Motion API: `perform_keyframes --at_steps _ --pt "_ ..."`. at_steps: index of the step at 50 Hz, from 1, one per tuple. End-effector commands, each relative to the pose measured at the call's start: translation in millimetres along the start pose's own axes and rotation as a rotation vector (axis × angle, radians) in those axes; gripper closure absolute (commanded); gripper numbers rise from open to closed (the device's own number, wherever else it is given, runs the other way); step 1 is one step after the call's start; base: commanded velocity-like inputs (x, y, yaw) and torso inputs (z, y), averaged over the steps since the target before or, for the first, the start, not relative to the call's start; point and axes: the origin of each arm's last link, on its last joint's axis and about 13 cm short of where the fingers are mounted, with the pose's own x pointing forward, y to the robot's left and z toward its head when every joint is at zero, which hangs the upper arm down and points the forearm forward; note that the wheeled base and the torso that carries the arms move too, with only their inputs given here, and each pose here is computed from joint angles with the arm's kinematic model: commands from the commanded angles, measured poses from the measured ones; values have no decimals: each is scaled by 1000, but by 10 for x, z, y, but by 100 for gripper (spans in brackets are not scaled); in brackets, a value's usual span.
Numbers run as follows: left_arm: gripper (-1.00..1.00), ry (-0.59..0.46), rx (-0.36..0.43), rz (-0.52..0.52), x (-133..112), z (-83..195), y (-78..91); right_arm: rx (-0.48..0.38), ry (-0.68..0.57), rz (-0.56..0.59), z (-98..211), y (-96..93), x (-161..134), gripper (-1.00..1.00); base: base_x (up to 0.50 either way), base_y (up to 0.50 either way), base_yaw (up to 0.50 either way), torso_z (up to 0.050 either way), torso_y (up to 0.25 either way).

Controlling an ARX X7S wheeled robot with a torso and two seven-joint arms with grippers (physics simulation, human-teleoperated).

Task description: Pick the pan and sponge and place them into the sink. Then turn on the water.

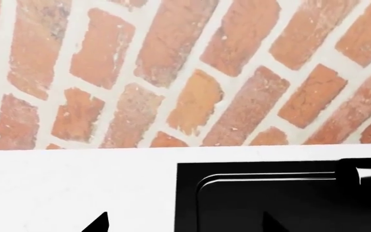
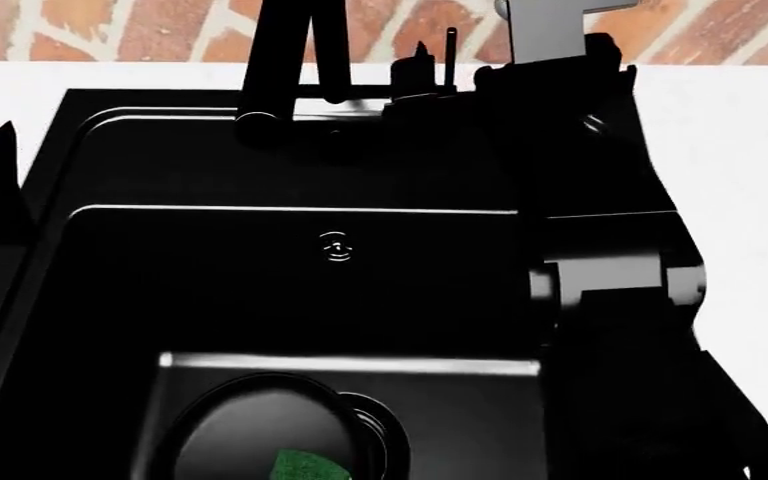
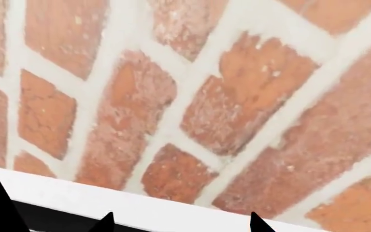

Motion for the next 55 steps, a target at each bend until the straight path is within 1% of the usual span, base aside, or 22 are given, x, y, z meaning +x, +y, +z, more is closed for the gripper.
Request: perform_keyframes --at_steps 1,10,20,29,41,55 --pt "-100 2 -9 1 -9 16 9 0 -4 -32 28 -63 -51 -100 0 0 0 0 0" --pt "-100 1 -8 0 -3 17 1 2 6 -50 -4 -96 -103 -100 0 0 0 0 0" --pt "-100 0 -9 4 -24 16 52 6 3 -68 6 -126 -123 -100 0 0 0 0 0" --pt "-100 -1 -10 6 -15 6 16 13 12 -76 -35 -135 -129 -100 0 0 0 0 0" --pt "-100 5 -17 8 -40 -10 71 36 14 -116 -55 -170 -171 -100 0 0 0 0 0" --pt "-100 -1 -17 10 -35 4 29 45 15 -126 -60 -173 -201 -100 0 0 0 0 0"
